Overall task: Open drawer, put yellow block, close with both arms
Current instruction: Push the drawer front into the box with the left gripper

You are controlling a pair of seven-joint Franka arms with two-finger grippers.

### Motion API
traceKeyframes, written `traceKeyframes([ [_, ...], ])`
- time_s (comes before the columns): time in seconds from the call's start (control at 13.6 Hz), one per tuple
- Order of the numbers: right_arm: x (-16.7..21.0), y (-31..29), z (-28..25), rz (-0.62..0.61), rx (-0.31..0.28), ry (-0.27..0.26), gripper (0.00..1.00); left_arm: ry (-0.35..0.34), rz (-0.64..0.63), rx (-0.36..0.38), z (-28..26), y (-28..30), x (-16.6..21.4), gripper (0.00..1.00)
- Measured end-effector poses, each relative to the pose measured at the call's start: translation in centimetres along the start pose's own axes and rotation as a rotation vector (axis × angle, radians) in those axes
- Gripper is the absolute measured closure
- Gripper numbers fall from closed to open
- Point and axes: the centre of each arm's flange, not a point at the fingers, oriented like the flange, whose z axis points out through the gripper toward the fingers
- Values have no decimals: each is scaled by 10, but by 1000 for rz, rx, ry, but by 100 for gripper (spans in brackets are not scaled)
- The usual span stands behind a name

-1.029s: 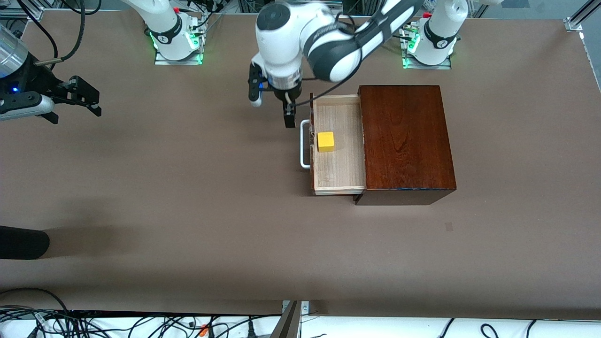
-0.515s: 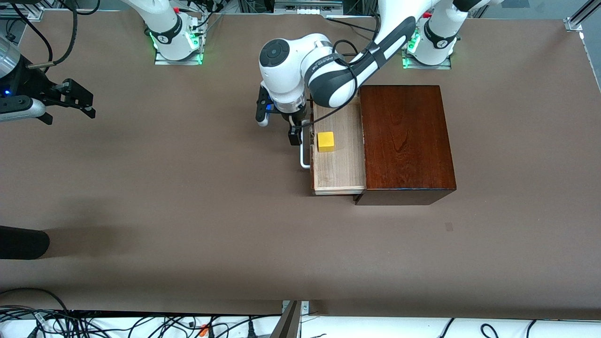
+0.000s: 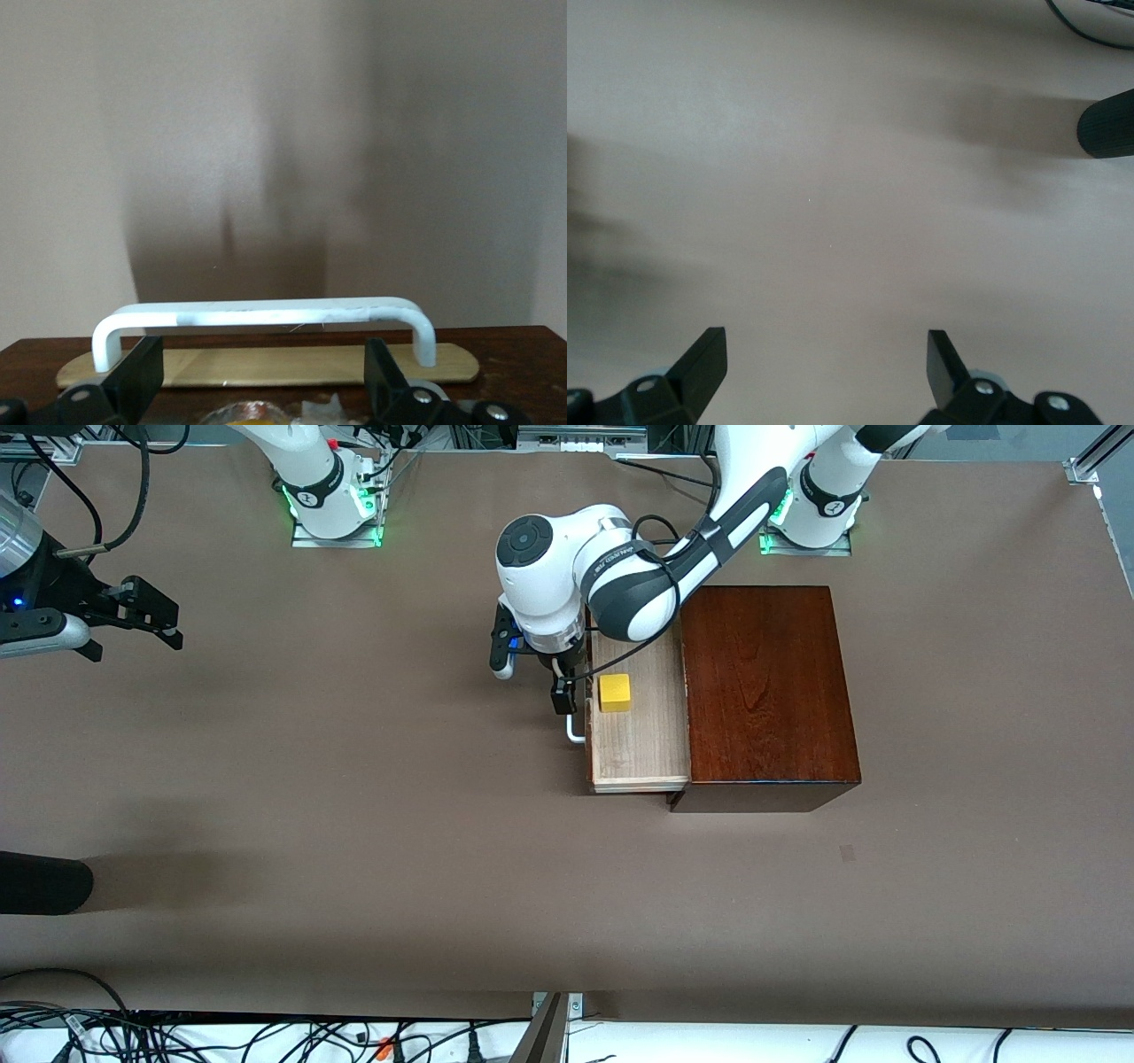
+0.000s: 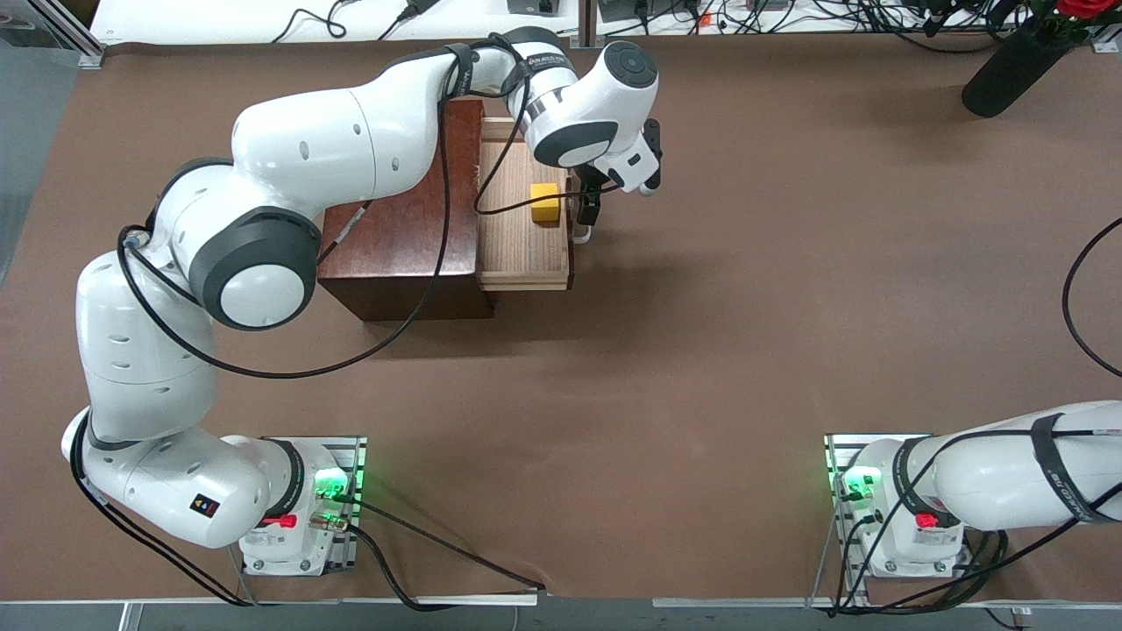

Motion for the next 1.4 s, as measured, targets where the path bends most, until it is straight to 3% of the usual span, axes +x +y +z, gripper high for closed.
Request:
traceKeyframes([
  [0.51,0,0,0,0,0,0,0,-23,-26,-13,2,-11,-12,0],
  [1.4,0,0,0,1,0,0,0,-224,-64,-129,16,-27,-65,0],
])
